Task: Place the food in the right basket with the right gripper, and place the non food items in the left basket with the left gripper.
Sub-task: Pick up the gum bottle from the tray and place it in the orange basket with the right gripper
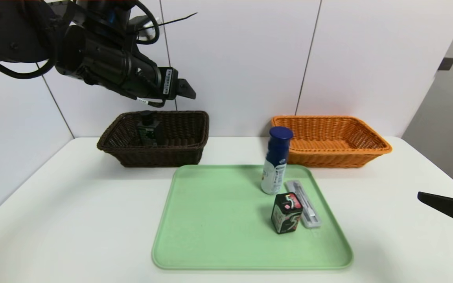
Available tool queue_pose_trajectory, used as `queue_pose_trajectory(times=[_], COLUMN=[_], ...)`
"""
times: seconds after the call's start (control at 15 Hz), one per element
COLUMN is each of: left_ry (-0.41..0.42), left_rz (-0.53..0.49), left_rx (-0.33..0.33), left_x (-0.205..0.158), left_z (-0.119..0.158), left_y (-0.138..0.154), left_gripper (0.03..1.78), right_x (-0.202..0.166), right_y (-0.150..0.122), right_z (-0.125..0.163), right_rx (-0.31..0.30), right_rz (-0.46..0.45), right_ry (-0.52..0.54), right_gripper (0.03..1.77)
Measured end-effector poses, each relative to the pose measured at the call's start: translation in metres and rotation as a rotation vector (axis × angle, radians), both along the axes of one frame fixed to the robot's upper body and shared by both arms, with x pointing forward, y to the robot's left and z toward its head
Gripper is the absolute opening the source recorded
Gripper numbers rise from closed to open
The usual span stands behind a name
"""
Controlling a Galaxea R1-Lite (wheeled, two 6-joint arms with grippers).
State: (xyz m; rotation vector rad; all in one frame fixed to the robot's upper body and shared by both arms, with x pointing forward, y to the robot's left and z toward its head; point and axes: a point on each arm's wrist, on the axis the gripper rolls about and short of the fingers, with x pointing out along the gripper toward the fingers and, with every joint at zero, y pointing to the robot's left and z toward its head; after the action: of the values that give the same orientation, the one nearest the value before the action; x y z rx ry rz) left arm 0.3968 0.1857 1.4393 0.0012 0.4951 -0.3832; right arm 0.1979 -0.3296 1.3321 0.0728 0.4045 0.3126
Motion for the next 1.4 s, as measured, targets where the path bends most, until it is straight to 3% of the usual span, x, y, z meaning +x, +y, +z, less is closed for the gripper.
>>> queue_pose_trajectory(times=[0.27,0.67,1.07,1.4], left_ry=[0.091,0.24,0.236,0.217], left_rz=[-0.037,-0.079,-0.068,-0.071], left_rx=[-0.015,0.02,0.019,0.008], left_x=[-0.037,-0.09,-0.126,-0.141], left_z=[-0.009,-0.059,-0.067,-0.064], left_y=[-0.01,-0.013,0.011,0.023], left_gripper=[1.67,1.68,1.69,1.69], right_x=[0.0,0.007,0.037,0.073], right_y=[0.0,0.001,0.024,0.056], right_z=[0.0,0.011,0.037,0.05], right_rx=[-0.002,-0.008,-0.012,-0.036], right_rz=[0.003,0.023,0.171,0.29], right_ry=[-0.002,-0.015,-0.007,0.095], right_gripper=[1.71,1.71,1.71,1.71])
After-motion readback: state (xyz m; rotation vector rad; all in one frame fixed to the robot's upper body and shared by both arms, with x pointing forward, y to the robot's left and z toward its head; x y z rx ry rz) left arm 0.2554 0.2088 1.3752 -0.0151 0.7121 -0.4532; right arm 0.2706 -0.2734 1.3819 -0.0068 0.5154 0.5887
